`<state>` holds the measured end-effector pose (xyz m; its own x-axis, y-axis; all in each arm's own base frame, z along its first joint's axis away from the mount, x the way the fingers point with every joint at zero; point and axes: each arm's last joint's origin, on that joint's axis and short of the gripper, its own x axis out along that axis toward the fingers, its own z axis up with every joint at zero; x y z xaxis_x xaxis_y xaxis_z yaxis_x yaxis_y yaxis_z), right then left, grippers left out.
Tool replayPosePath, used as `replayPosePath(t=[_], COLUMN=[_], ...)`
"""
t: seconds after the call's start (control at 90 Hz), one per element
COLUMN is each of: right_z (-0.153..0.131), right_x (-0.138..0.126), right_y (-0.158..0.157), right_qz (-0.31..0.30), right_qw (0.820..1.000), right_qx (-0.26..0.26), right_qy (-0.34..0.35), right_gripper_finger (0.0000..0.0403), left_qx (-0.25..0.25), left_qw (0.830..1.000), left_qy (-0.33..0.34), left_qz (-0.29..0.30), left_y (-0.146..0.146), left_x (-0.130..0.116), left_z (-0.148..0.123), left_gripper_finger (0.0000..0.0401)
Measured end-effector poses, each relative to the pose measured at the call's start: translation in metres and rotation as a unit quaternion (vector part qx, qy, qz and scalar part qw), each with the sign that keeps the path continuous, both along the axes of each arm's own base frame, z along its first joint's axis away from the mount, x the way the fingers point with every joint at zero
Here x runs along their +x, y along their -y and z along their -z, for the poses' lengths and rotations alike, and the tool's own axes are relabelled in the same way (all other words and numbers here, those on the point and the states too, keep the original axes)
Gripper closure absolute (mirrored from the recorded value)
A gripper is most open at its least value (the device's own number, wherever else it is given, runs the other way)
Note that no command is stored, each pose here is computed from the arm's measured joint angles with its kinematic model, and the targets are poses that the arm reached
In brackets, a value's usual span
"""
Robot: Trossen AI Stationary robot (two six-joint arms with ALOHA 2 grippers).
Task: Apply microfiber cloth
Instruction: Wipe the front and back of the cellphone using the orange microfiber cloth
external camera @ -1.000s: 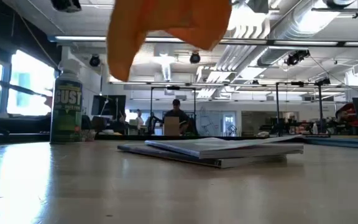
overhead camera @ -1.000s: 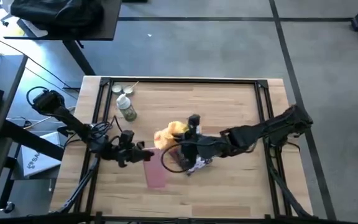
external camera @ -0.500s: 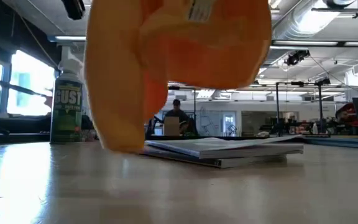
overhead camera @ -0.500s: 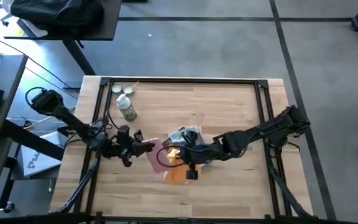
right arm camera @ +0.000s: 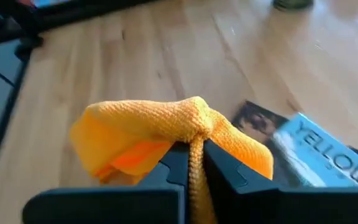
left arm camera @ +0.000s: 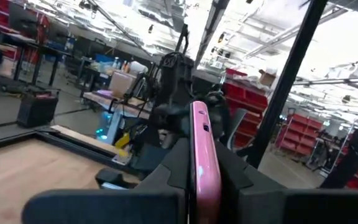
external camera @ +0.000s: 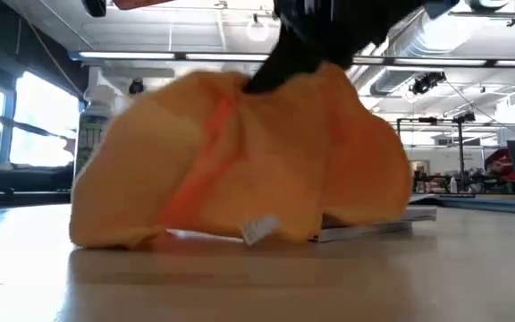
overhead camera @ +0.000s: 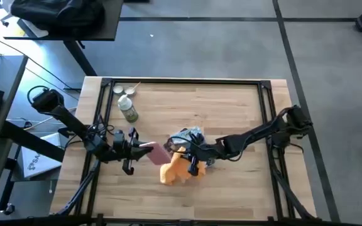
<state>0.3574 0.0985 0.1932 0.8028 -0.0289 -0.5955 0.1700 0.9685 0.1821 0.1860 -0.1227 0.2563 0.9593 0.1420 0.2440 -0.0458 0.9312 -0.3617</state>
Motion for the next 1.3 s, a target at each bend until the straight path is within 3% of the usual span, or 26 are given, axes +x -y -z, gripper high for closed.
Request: replayPosePath(t=[0.144,0.289,0.456,0.6,0.744,1.022,1.3], right_z=[-0.01,-0.041,-0.06,-0.067,-0.054,-0.056,-0.041], right_x=[0.006,0.018,0.024,0.028,0.028,0.036,0.047], right_y=[0.002,-0.001,-0.01,-0.013,-0.016,-0.015,-0.013], right_qz=[-0.028,-0.051,-0.089,-0.095,-0.141,-0.1,-0.092], right_qw=[1.0,0.997,0.992,0.988,0.985,0.986,0.985], right_qx=[0.012,-0.001,0.012,0.034,0.062,0.04,0.047], right_qy=[0.008,0.057,0.089,0.119,0.08,0.125,0.137], right_gripper_finger=[0.0311,0.0245,0.0212,0.0218,0.023,0.025,0.0333], left_qx=[0.005,0.007,0.014,0.043,0.043,0.045,0.047], left_qw=[1.0,1.0,1.0,0.999,0.999,0.999,0.999], left_qy=[-0.001,-0.002,0.003,-0.003,-0.003,0.005,0.009], left_qz=[-0.007,-0.008,0.003,0.013,0.007,0.02,0.008], left_y=[-0.001,-0.004,-0.003,-0.003,-0.005,-0.005,-0.007], left_x=[0.001,0.004,0.005,0.007,0.007,0.007,0.008], left_z=[0.0,0.001,0.001,0.004,0.003,0.002,0.001], left_gripper_finger=[0.0389,0.0389,0.0389,0.0389,0.0389,0.0389,0.0389])
